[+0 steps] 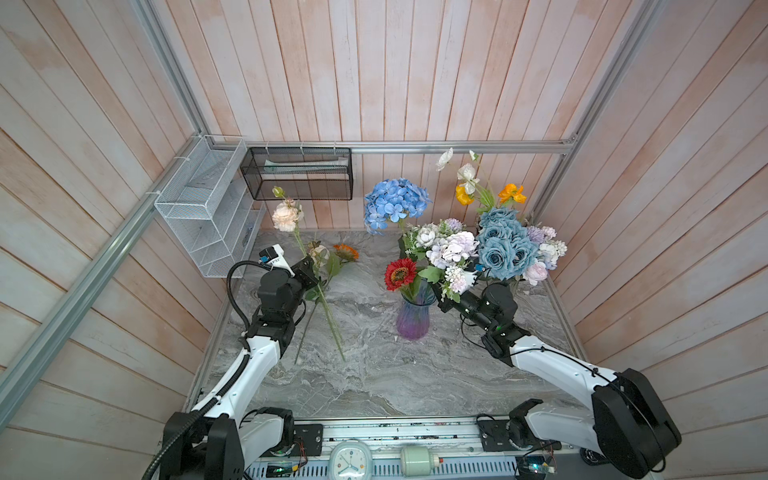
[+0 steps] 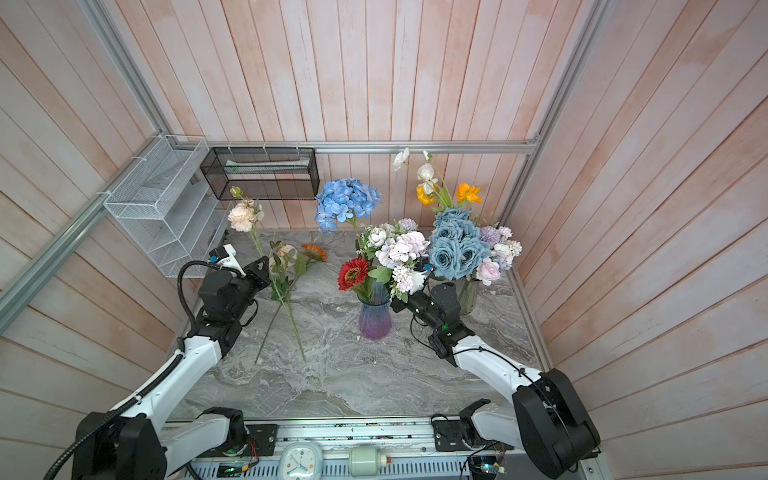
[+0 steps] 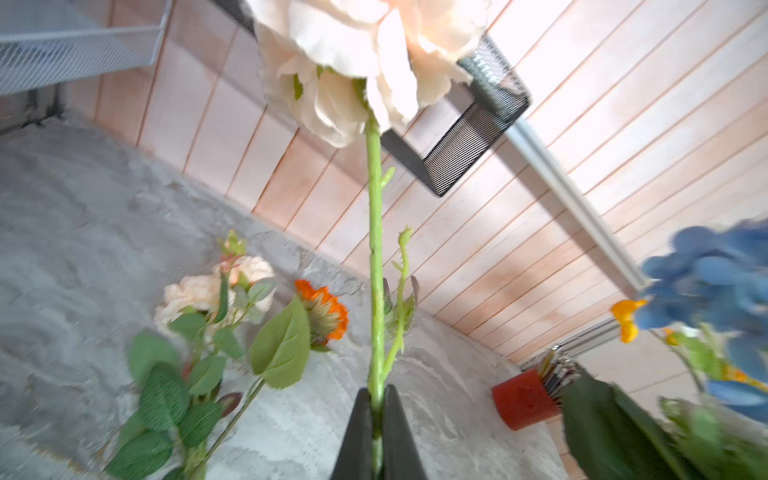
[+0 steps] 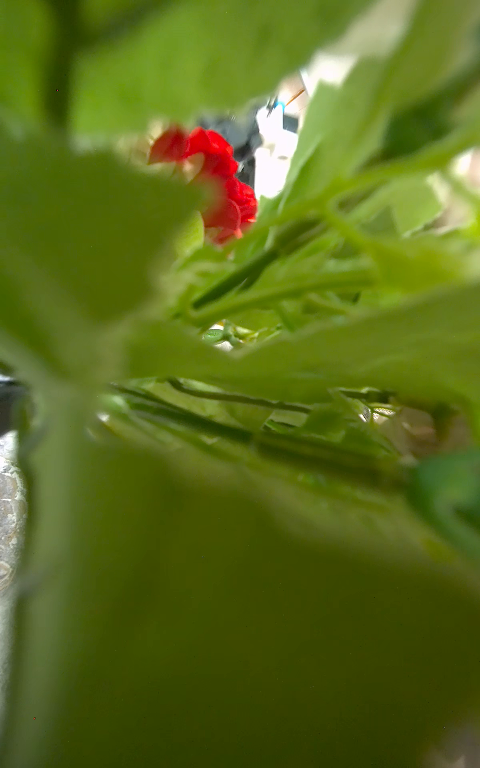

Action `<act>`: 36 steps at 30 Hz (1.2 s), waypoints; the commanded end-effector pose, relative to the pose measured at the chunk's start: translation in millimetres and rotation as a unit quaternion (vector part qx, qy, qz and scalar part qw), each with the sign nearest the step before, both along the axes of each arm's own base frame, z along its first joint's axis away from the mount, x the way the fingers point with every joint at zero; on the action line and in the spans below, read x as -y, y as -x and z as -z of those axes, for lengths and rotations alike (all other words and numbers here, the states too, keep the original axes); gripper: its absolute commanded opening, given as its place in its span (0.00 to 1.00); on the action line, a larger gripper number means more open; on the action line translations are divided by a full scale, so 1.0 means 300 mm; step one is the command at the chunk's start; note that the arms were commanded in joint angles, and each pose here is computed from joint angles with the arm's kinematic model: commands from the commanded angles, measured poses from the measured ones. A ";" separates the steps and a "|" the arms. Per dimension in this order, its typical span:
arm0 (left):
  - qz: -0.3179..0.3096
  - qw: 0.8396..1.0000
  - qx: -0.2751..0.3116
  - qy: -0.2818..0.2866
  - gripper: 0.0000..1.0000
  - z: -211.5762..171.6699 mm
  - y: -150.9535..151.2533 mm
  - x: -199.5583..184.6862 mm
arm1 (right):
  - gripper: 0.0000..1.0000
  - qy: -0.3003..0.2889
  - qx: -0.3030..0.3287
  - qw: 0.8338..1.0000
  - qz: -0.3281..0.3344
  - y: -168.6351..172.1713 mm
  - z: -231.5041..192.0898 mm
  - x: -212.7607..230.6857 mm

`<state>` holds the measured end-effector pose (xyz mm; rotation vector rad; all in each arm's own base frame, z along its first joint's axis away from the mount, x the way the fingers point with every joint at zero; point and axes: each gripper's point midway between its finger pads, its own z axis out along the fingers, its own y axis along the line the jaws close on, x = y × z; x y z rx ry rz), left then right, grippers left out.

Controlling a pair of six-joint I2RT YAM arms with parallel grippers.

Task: Arrange the flowers into the vase
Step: 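Lift the peach rose high with the left gripper toward the vase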

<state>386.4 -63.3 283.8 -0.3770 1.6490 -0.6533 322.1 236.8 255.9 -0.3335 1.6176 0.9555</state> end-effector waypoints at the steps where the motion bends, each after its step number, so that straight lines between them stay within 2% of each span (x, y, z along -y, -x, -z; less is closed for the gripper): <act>1: 0.047 0.994 0.095 -0.023 0.00 -0.175 0.055 0.065 | 0.13 -0.006 0.011 1.000 -0.010 -0.004 -0.028 -0.010; 6: 0.111 0.978 0.172 -0.046 0.00 -0.341 0.129 0.152 | 0.13 -0.005 0.008 1.000 -0.014 -0.005 -0.024 -0.016; 12: 0.186 0.949 0.255 -0.009 0.00 -0.552 0.236 0.224 | 0.13 -0.004 0.006 1.000 -0.014 -0.007 -0.022 -0.018; 16: 0.239 0.921 0.308 0.018 0.00 -0.684 0.318 0.275 | 0.13 -0.005 0.004 1.000 -0.016 -0.006 -0.019 -0.022; 21: 0.255 0.881 0.399 0.007 0.00 -0.834 0.444 0.328 | 0.13 -0.006 0.002 1.000 -0.016 -0.006 -0.017 -0.022; 26: 0.280 0.845 0.455 0.032 0.00 -0.880 0.512 0.401 | 0.13 -0.009 -0.001 1.000 -0.016 -0.006 -0.014 -0.022; 36: 0.321 0.792 0.518 0.048 0.00 -0.898 0.555 0.625 | 0.13 -0.009 -0.006 1.000 -0.018 -0.002 -0.006 -0.025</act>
